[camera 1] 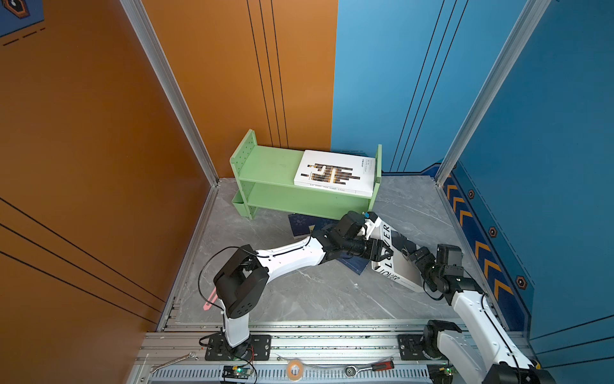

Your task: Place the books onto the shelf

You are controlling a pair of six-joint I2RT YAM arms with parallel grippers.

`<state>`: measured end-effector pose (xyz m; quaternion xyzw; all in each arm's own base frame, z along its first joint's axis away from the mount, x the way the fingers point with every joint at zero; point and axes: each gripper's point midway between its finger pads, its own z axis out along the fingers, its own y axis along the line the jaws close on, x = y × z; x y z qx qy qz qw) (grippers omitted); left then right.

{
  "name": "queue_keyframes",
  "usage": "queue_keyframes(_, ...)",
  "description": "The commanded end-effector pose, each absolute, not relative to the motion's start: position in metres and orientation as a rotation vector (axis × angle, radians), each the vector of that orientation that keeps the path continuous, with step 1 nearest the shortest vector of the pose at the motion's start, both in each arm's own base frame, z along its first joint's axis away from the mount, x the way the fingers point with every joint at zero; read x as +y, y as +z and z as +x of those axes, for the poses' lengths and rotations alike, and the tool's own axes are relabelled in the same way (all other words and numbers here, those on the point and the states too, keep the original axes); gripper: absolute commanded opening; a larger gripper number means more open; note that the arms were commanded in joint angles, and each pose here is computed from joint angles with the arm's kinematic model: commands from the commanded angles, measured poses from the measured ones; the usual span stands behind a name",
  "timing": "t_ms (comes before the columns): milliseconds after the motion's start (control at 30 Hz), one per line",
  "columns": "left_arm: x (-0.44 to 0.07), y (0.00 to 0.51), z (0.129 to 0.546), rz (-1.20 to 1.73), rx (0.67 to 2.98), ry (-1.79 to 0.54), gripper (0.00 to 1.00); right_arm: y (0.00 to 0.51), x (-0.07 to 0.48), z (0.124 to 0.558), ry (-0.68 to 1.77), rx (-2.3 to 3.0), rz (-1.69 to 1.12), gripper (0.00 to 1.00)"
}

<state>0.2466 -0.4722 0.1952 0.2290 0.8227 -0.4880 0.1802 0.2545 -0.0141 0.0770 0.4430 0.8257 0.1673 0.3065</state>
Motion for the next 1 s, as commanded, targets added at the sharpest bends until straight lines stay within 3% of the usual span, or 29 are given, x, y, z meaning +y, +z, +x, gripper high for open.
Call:
queue_keyframes(0,-0.490,0.216,0.232,0.759,2.253,-1.408,0.63,0.060,0.004,0.241,0.523,2.266,1.183,1.00)
queue_keyframes(200,-0.489,0.204,0.236,0.741,2.355,-1.280,0.53,0.060,0.007,0.240,0.534,2.259,1.178,1.00)
queue_keyframes(667,-0.478,0.193,0.228,0.840,2.389,-0.952,0.65,0.076,0.007,0.235,0.558,2.200,1.158,1.00)
queue_keyframes(967,-0.478,0.226,0.223,0.916,2.278,-0.925,0.68,0.089,0.020,0.241,0.689,2.138,1.158,1.00)
